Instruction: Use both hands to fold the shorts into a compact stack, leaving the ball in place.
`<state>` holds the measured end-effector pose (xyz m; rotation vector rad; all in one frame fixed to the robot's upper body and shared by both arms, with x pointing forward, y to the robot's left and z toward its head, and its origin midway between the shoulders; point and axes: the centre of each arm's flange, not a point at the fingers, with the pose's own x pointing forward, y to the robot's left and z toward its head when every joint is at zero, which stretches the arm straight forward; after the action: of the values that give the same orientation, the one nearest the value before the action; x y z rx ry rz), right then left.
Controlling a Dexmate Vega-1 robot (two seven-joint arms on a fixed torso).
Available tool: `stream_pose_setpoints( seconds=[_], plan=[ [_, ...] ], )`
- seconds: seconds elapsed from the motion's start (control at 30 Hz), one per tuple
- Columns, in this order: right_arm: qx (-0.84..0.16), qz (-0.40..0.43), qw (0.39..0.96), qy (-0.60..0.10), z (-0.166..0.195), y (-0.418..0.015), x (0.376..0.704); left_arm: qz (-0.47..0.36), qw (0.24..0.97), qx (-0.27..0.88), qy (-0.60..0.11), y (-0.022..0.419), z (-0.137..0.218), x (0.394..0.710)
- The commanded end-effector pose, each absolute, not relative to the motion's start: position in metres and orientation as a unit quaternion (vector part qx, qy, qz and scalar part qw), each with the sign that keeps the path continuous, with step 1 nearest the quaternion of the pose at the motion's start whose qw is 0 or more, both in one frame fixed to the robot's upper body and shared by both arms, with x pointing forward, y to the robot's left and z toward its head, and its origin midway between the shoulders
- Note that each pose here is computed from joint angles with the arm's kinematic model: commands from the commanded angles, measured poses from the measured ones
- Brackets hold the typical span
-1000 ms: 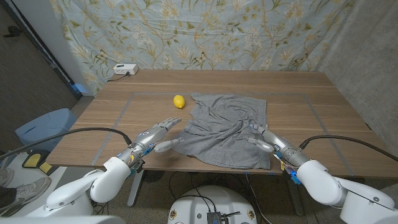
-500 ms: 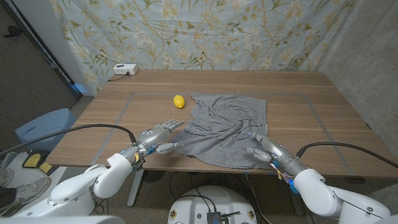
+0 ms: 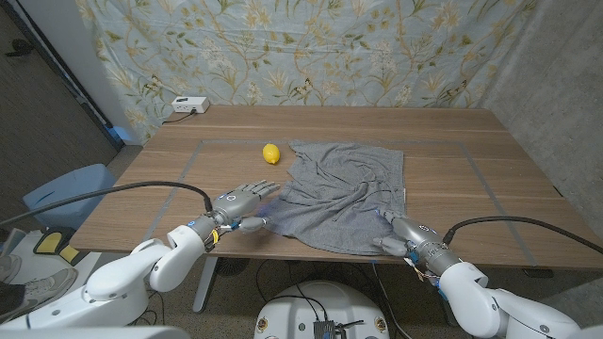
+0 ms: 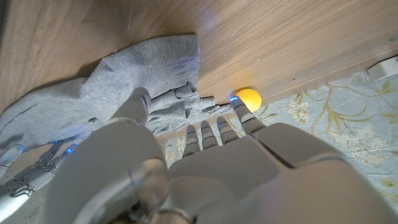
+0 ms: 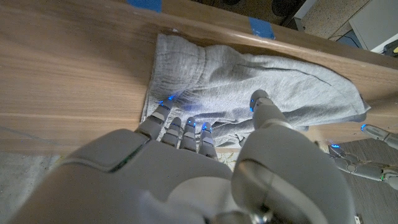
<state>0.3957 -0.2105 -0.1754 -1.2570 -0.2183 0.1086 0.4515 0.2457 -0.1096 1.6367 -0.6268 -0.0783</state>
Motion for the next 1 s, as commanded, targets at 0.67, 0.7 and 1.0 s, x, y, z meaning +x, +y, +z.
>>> stream_pose_setpoints(
  seconds=[0.67,0.7,1.0],
  plan=[
    [-0.712,-0.012,0.692,-0.117,-0.185,-0.202,0.43,-0.027,0.526,0.801,-0.284,0.222,-0.106,0.464],
    [-0.71,-0.012,0.693,-0.123,-0.184,-0.202,0.432,-0.029,0.524,0.803,-0.284,0.221,-0.105,0.464],
    [-0.705,-0.009,0.692,-0.156,-0.175,-0.193,0.453,-0.082,0.531,0.791,-0.292,0.21,-0.102,0.463]
  ],
)
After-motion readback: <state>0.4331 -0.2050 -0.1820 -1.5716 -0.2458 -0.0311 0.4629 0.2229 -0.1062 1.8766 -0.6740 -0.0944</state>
